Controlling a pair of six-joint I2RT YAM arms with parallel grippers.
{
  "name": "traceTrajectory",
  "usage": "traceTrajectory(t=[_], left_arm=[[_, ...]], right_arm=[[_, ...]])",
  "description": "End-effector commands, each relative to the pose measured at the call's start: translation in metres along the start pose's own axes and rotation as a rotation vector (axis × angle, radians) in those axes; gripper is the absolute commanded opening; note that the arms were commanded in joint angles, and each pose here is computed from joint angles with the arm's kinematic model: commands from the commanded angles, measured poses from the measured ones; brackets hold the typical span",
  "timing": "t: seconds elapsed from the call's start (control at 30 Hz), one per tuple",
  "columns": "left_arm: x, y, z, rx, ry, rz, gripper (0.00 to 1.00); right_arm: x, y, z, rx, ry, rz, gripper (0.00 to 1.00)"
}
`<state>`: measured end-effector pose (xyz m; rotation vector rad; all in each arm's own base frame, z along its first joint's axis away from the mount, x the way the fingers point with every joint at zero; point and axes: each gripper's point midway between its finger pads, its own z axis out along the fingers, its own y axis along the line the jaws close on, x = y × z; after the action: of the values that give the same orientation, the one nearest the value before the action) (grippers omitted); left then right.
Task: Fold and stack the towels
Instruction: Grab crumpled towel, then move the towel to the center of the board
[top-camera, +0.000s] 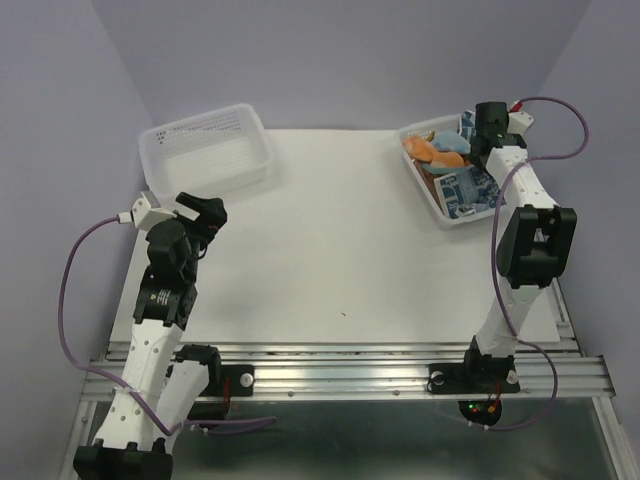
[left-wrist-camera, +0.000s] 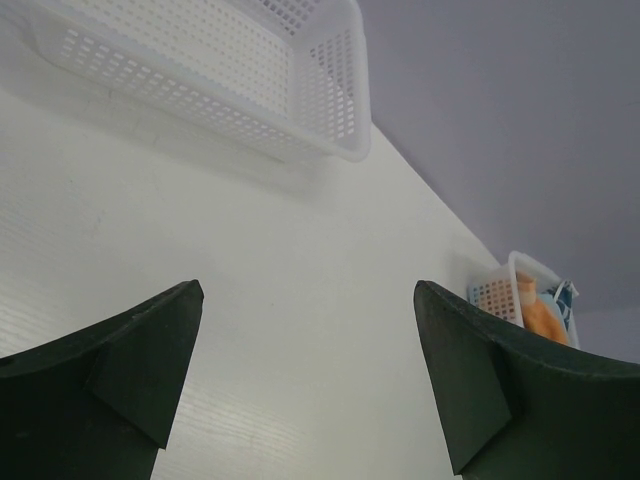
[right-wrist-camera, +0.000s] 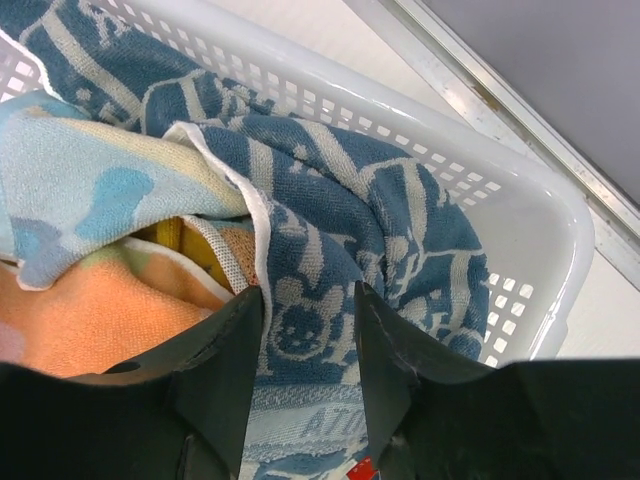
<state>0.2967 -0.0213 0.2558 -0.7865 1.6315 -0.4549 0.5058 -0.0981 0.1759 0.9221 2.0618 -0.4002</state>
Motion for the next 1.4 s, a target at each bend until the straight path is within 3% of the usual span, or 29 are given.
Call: traceTrajectory(t=[0.0, 0.17, 0.57, 0.63, 0.77, 0.8, 1.07, 1.37], left_arm=[[-0.006, -0.006, 0.000, 0.037, -0.029, 0.012, 0.99], [-0.006, -0.006, 0.000, 0.036, -0.028, 0.008, 0.99], [-0.004, -0.004, 0.002, 0.025, -0.024, 0.007, 0.99], [-0.002, -0.003, 0.004, 0.018, -0.018, 0.011, 0.99], [-0.001, -0.003, 0.005, 0.017, -0.011, 0.012, 0.99], [-0.001, -0.003, 0.005, 0.017, -0.011, 0.015, 0.99], [0.001, -0.010, 0.002, 0.053, 0.006, 0.003, 0.99], [0.000, -0.033, -0.015, 0.170, 0.036, -0.026, 0.99]], right_arm=[[0.002, -0.004, 0.011, 0.030, -0.017, 0.000, 0.47], [0.009, -0.001, 0.016, 0.022, -0.004, -0.004, 0.53], [0.003, 0.014, 0.039, 0.001, -0.058, 0.001, 0.53], [0.003, 0.014, 0.042, 0.014, -0.060, -0.002, 0.45], [-0.003, 0.011, 0.035, 0.015, -0.073, 0.003, 0.14], [-0.015, 0.009, 0.023, 0.006, -0.099, 0.018, 0.00], [-0.100, -0.015, -0.088, -0.118, -0.263, 0.058, 0.05], [-0.184, -0.014, -0.243, -0.520, -0.486, 0.025, 0.01]])
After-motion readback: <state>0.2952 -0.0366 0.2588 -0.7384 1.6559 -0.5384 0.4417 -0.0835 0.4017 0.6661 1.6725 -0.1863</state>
